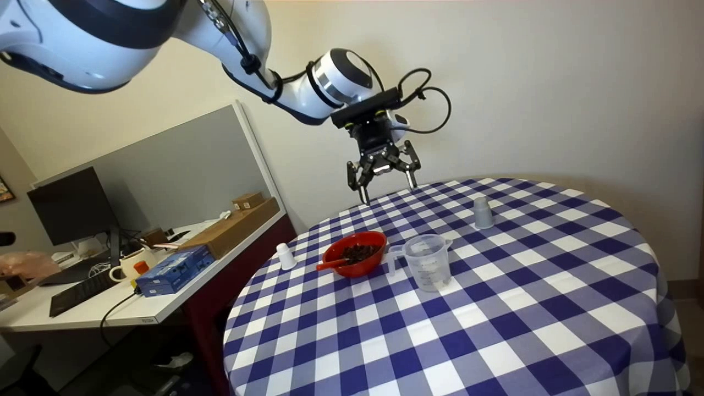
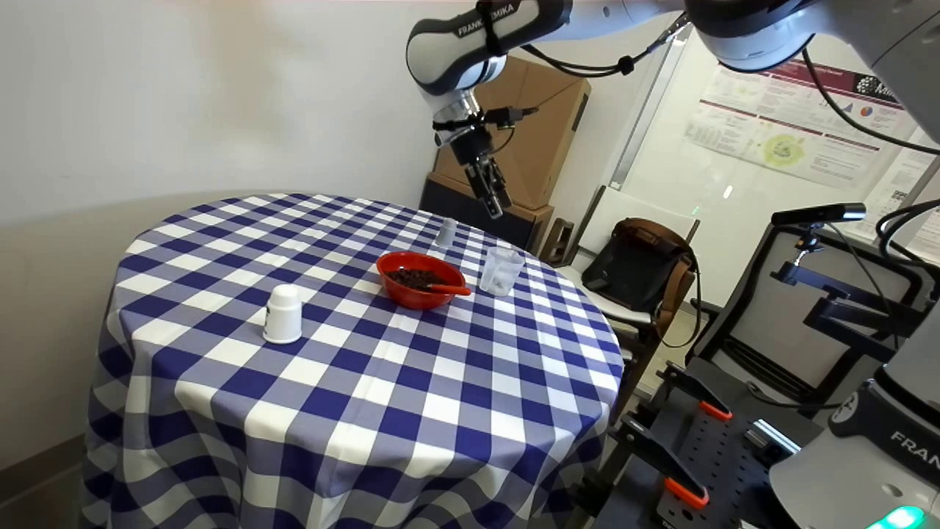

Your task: Pour the contents of the clear jar into the red bowl

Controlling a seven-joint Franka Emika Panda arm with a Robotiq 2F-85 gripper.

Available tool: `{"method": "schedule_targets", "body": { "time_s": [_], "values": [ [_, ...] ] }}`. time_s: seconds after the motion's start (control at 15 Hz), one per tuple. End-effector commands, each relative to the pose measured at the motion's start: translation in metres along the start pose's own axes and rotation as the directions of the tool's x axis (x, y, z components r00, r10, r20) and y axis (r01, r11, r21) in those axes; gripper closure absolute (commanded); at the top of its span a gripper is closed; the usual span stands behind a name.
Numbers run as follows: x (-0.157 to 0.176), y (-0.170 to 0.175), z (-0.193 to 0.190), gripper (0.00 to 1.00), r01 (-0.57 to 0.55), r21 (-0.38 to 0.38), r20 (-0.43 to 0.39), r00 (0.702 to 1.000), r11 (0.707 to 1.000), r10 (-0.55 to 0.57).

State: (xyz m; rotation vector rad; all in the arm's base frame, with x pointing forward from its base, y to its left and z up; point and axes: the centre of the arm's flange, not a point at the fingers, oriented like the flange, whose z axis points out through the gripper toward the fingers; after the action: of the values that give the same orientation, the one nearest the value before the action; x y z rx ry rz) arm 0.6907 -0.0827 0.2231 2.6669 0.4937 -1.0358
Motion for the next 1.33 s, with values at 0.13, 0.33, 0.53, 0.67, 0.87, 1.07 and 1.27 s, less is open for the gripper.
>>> {"method": "schedule_targets", "body": {
  "time_s": [0.13,0.33,0.53,0.67,0.87,1.07,1.27],
  "values": [
    [-0.047,-0.051,-0.06,0.0,-0.231,0.171,-0.077,0.966,0.958,0.247],
    [-0.059,-0.062,-0.083,0.0,-0.348,0.18,-0.176,0.909,0.92,0.378],
    [-0.071,-0.064,-0.101,0.0,-0.427,0.146,-0.314,0.835,0.893,0.451],
    [-0.079,-0.07,-0.105,0.0,-0.454,0.108,-0.413,0.789,0.884,0.455],
    [-0.09,-0.082,-0.101,0.0,-0.448,0.052,-0.509,0.757,0.893,0.41],
    [-0.104,-0.094,-0.089,0.0,-0.401,0.027,-0.552,0.758,0.916,0.348],
    [-0.12,-0.099,-0.075,0.0,-0.364,0.058,-0.565,0.756,0.93,0.331]
  ]
}}
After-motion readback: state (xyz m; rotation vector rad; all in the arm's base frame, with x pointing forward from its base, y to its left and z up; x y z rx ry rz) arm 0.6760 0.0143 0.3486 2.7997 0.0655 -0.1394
